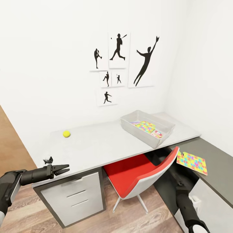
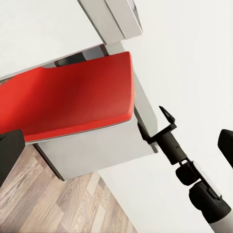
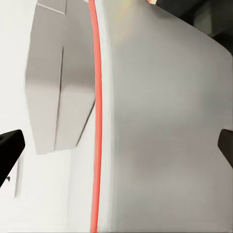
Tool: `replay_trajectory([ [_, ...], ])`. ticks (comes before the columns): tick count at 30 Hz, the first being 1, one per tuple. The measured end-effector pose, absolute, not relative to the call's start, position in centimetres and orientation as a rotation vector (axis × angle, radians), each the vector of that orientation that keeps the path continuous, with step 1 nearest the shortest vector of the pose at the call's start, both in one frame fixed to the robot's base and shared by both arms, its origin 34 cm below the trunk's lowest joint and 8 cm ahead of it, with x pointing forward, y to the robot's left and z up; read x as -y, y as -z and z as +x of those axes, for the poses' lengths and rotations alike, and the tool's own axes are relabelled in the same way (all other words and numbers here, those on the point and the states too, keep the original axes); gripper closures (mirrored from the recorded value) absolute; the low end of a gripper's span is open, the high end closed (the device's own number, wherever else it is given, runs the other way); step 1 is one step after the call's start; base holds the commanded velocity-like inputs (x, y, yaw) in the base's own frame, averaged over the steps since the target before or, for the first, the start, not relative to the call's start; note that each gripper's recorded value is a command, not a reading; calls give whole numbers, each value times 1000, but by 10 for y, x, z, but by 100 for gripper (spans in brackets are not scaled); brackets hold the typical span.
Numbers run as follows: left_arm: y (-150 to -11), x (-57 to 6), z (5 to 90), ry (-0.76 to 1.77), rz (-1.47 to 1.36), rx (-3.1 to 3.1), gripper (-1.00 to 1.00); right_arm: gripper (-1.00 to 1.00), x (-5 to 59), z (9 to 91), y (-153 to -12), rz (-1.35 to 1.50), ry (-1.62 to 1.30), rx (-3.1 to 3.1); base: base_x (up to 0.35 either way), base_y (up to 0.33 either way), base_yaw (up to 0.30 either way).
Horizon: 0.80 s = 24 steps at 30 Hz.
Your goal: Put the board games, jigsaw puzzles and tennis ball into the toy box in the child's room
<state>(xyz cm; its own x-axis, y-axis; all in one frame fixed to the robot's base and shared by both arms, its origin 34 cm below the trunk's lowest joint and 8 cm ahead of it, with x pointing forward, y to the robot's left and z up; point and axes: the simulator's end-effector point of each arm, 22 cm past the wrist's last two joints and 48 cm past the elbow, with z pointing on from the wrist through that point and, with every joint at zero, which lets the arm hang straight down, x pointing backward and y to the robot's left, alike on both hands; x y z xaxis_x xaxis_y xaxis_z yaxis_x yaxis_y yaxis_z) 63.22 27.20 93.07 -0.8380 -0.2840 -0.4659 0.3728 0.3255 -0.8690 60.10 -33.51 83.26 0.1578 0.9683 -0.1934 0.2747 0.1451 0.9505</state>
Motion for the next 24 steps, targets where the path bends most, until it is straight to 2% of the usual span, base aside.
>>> replay_trajectory([
  [24,-895,-274,633,1553,73,-2032,-100,-100,345,599,-790,1515,-897,-1164,0,0,0],
])
